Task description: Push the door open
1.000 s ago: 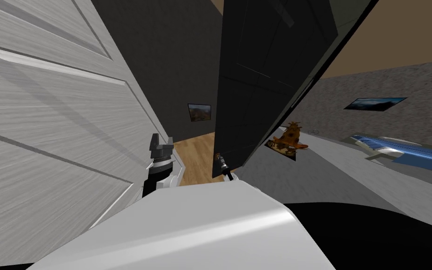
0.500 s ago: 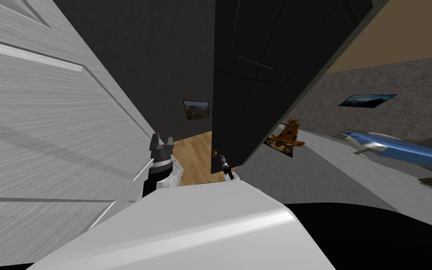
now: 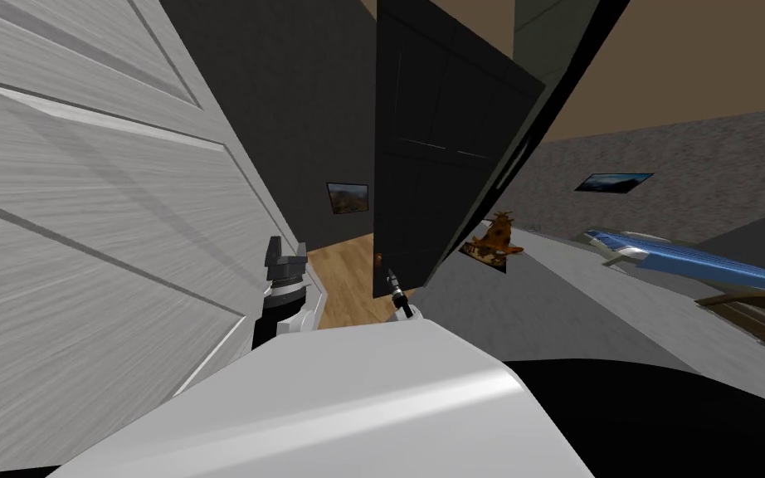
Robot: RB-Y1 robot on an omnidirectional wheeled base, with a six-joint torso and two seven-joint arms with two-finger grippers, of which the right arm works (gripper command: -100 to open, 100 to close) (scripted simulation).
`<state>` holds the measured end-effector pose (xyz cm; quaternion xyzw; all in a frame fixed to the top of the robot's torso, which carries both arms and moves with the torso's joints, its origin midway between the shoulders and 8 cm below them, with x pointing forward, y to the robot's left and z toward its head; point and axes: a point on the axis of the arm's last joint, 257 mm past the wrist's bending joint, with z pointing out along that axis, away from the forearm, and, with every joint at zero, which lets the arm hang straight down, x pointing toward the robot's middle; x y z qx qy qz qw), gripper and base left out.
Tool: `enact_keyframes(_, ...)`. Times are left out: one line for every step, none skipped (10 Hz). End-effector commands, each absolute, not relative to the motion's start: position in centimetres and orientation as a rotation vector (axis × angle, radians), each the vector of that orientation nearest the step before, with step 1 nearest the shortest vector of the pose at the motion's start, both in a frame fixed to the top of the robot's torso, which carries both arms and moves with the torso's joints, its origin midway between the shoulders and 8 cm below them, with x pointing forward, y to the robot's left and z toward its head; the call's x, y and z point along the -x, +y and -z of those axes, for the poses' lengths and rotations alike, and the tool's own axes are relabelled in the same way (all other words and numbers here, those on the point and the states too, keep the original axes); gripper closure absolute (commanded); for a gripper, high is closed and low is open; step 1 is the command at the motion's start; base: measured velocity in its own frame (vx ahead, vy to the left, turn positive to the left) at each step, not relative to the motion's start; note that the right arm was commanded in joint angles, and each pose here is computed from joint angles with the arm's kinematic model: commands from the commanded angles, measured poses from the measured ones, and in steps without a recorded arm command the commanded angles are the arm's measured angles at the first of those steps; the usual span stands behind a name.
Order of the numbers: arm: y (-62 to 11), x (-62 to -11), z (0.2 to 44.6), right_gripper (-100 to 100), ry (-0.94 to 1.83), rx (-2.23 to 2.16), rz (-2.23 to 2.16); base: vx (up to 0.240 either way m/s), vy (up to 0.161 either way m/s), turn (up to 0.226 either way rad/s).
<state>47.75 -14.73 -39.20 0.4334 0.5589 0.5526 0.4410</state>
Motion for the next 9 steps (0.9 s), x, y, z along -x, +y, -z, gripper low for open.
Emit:
enact_keyframes(-14.2, -47.8, 39.1, -100, 1.382, -1.087, -1.382, -0.212, 0.019, -0.028)
enact_keyframes(-14.4, -47.8, 39.2, -100, 1.385, -1.083, -1.378, -0.102, 0.011, -0.007)
enact_keyframes(-14.9, -47.8, 39.2, -100, 1.384, -1.08, -1.369, 0.08, 0.022, 0.03)
enact_keyframes(-15.1, -47.8, 39.2, -100, 1.384, -1.079, -1.367, 0.161, 0.016, 0.016)
enact_keyframes(-15.3, -47.8, 39.3, -100, 1.383, -1.077, -1.363, 0.187, 0.036, 0.019)
enact_keyframes(-15.5, -47.8, 39.3, -100, 1.381, -1.076, -1.359, 0.214, 0.074, 0.024)
enact_keyframes(-15.7, -47.8, 39.3, -100, 1.379, -1.075, -1.356, 0.222, 0.077, 0.024)
enact_keyframes(-15.8, -47.7, 39.3, -100, 1.377, -1.075, -1.354, 0.212, 0.047, 0.024)
enact_keyframes(-15.9, -47.7, 39.2, -100, 1.374, -1.075, -1.353, 0.2, 0.058, 0.037)
